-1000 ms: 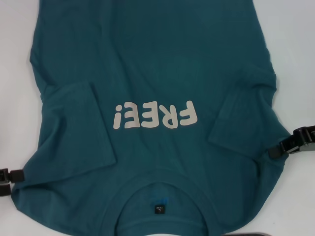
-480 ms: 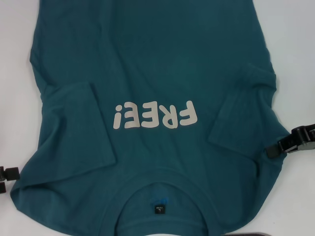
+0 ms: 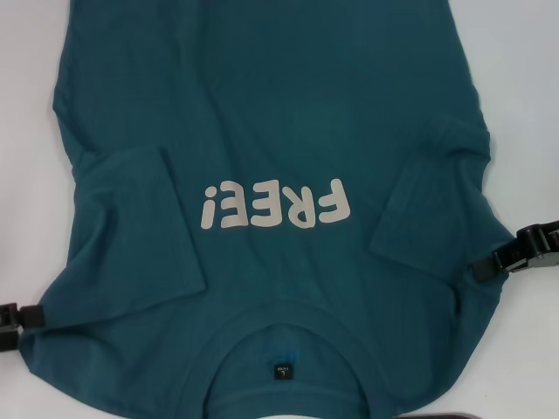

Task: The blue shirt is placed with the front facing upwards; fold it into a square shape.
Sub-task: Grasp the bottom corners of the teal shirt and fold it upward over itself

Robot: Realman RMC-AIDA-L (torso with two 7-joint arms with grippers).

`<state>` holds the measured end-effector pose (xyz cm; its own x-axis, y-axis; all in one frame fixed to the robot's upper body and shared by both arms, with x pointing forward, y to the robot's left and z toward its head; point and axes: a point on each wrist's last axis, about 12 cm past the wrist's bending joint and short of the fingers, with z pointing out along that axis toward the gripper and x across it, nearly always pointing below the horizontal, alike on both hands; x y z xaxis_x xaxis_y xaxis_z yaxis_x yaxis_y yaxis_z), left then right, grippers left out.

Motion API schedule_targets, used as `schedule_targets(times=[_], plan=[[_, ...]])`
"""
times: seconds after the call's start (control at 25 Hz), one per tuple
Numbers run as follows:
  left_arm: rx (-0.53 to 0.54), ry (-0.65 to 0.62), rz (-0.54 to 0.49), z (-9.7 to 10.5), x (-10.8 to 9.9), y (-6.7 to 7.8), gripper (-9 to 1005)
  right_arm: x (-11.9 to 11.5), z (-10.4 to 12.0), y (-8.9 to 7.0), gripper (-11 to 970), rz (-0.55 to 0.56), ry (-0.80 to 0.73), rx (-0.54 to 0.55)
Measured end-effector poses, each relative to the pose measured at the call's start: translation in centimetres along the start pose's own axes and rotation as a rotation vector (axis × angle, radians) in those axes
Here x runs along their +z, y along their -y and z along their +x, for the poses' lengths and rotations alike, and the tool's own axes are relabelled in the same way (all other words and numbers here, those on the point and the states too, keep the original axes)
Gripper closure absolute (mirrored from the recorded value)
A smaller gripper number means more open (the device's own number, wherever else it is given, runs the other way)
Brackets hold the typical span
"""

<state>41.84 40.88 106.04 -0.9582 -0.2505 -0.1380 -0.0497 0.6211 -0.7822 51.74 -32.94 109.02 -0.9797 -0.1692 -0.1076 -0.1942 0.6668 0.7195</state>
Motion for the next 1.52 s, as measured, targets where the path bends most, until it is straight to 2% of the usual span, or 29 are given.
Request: schedule_targets(times=[0.4,0.96,1.36,1.52], plan=[[0.022,-0.070,0.026,-0.3,1.6,1.0,53,0.0,0.1,0.1,945,0.000,0.000,0.002],[-0.002,-0.058,0.014,-1.3,2.0,1.4,58,0.1,0.1,0.0,945,-0.005,-0.004,-0.012],[-0.023,-0.098,0.017,-1.0,2.2,1.6,62,0.1,0.1,0.0,945,-0.008,0.002,-0.011],[-0.051,-0.109,-0.024,-1.3,2.2,1.6,63,0.1,0.0,-0.1,945,-0.007,0.002,-0.013]])
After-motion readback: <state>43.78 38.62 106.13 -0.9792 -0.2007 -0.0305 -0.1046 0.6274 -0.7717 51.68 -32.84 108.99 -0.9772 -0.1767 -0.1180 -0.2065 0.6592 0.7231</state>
